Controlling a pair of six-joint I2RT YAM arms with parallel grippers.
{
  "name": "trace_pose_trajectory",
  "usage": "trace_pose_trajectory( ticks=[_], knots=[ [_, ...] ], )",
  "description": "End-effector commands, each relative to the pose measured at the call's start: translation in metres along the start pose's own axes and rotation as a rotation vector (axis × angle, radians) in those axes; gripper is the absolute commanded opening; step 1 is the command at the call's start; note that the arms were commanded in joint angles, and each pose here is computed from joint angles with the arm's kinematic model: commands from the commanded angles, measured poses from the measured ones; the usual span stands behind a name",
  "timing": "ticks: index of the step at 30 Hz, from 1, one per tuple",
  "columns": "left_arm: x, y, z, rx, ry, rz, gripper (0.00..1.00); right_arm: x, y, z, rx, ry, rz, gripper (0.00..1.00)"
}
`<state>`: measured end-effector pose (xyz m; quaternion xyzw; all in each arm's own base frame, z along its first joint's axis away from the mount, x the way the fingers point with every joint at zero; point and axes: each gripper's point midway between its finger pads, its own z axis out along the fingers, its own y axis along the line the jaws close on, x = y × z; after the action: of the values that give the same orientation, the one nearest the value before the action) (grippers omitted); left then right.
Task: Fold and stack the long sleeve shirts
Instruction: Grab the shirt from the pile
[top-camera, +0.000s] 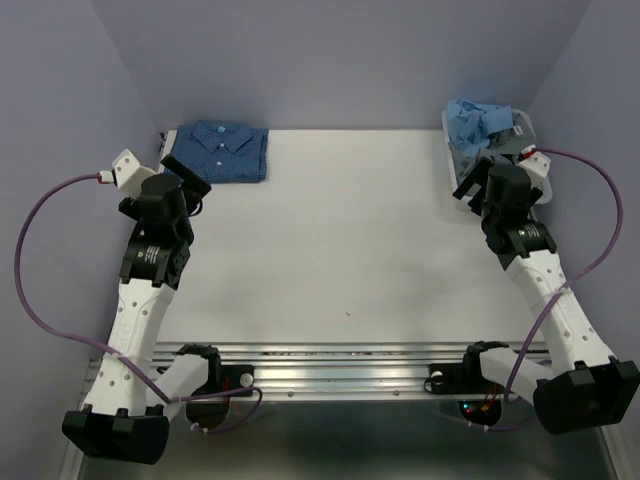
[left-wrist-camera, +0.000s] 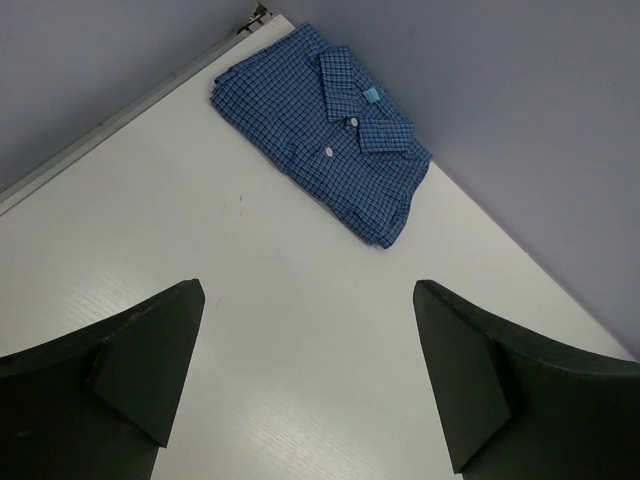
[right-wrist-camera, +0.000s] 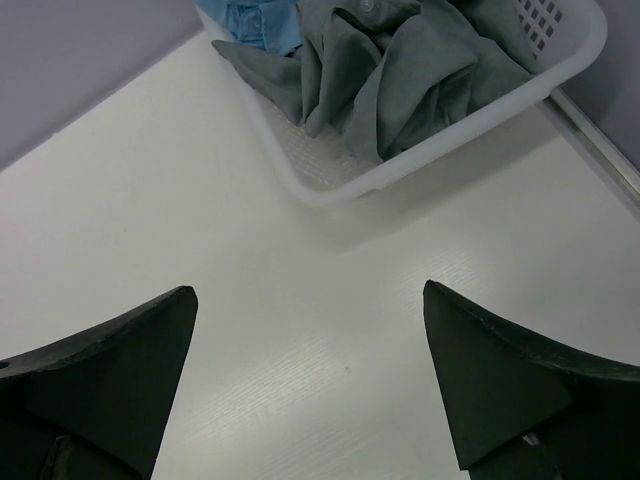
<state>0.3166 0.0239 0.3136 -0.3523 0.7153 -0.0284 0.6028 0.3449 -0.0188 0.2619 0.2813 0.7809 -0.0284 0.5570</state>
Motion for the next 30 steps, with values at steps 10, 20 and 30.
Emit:
trace_pose_trajectory(
  ticks=[10, 20, 30],
  knots=[
    [-0.005, -0.007, 0.004, 0.021, -0.019, 0.006, 0.99, -0.015, 0.01, 0.01, -0.002, -0.039, -0.003, 1.0],
    [0.003, -0.038, 0.018, 0.141, 0.016, 0.032, 0.99, -0.037, -0.021, 0.139, 0.164, 0.067, 0.01, 1.0],
    [0.022, -0.043, 0.038, 0.131, 0.071, 0.066, 0.99, 0.005, -0.043, 0.234, 0.256, 0.21, -0.18, 1.0]
  ],
)
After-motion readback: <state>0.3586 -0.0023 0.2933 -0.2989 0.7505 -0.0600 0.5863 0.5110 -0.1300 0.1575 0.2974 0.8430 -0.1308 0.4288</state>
